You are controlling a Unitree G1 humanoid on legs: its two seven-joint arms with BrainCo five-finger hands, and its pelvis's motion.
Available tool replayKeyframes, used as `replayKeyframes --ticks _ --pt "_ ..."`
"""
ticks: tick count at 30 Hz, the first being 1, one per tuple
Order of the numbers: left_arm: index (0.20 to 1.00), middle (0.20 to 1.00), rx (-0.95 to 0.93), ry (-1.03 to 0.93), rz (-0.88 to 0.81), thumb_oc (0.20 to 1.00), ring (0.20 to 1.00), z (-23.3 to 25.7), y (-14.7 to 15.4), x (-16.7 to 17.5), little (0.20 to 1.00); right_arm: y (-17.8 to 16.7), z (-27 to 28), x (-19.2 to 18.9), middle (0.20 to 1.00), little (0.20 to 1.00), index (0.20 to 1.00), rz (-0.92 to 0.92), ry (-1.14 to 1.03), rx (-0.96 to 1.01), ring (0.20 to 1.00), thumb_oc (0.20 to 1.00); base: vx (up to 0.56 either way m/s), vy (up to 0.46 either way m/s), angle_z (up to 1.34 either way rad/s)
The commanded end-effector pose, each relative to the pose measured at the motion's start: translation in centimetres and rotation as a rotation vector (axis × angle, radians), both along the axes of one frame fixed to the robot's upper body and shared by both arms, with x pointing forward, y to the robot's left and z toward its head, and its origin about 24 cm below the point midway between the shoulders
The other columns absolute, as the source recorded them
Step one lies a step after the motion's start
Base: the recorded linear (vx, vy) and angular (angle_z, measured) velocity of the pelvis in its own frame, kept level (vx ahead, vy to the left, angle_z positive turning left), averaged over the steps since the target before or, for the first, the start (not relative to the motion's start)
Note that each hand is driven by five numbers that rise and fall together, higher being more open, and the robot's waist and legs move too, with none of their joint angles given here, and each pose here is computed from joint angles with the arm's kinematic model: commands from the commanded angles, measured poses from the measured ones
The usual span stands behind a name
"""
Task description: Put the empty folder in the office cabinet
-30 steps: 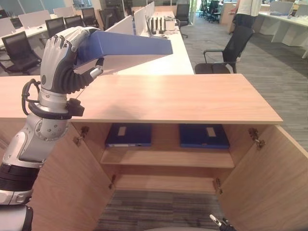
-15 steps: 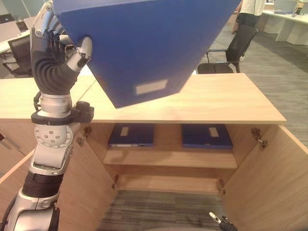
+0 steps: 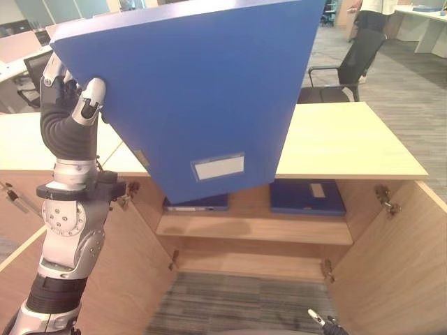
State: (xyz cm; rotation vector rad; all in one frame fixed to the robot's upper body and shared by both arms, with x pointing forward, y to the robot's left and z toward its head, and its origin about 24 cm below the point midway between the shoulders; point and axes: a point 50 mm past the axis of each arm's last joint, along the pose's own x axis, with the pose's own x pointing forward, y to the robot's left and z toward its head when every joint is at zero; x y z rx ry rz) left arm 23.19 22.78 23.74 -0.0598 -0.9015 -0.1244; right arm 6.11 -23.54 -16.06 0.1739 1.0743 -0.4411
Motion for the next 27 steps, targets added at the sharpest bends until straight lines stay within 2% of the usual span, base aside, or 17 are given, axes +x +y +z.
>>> replayKeyframes --ticks 1,11,19,22,25,26,27 --pt "0.200 0.200 -0.054 -0.102 -0.029 0.200 0.200 2.2 0.8 -0.7 0.200 0.6 0.3 2.6 1.000 1.000 1.000 0.051 -0.064 -0.002 1.000 1.000 0.00 0.000 0.00" --pt "0.200 0.200 -0.002 0.000 -0.050 0.200 0.200 0.8 1.2 -1.1 0.200 0.8 0.3 2.5 1.000 1.000 1.000 0.072 -0.056 0.005 1.000 1.000 0.00 0.000 0.00" --pt "0.200 0.200 0.045 0.096 -0.133 0.200 0.200 -0.7 -0.1 -0.8 0.200 1.3 0.6 3.8 1.000 1.000 1.000 0.103 -0.100 0.018 1.000 1.000 0.00 0.000 0.00" --pt "0.200 0.200 0.038 0.133 -0.143 0.200 0.200 -1.6 -0.3 -0.6 0.200 1.9 2.2 7.2 1.000 1.000 1.000 0.118 -0.267 0.052 1.000 1.000 0.00 0.000 0.00" --pt "0.200 0.200 0.060 0.152 -0.132 0.200 0.200 -1.9 -0.1 -0.5 0.200 1.8 5.6 10.9 1.000 1.000 1.000 0.270 -0.483 0.052 1.000 1.000 0.00 0.000 0.00" --pt "0.200 0.200 0.059 0.153 -0.132 0.200 0.200 -1.9 -0.1 -0.5 0.200 1.8 5.6 10.8 1.000 1.000 1.000 0.270 -0.481 0.052 1.000 1.000 0.00 0.000 0.00" --pt "0.200 0.200 0.083 0.170 -0.131 0.200 0.200 -2.2 0.0 -0.4 0.200 1.7 8.6 12.5 1.000 1.000 1.000 0.363 -0.633 0.062 1.000 1.000 0.00 0.000 0.00"
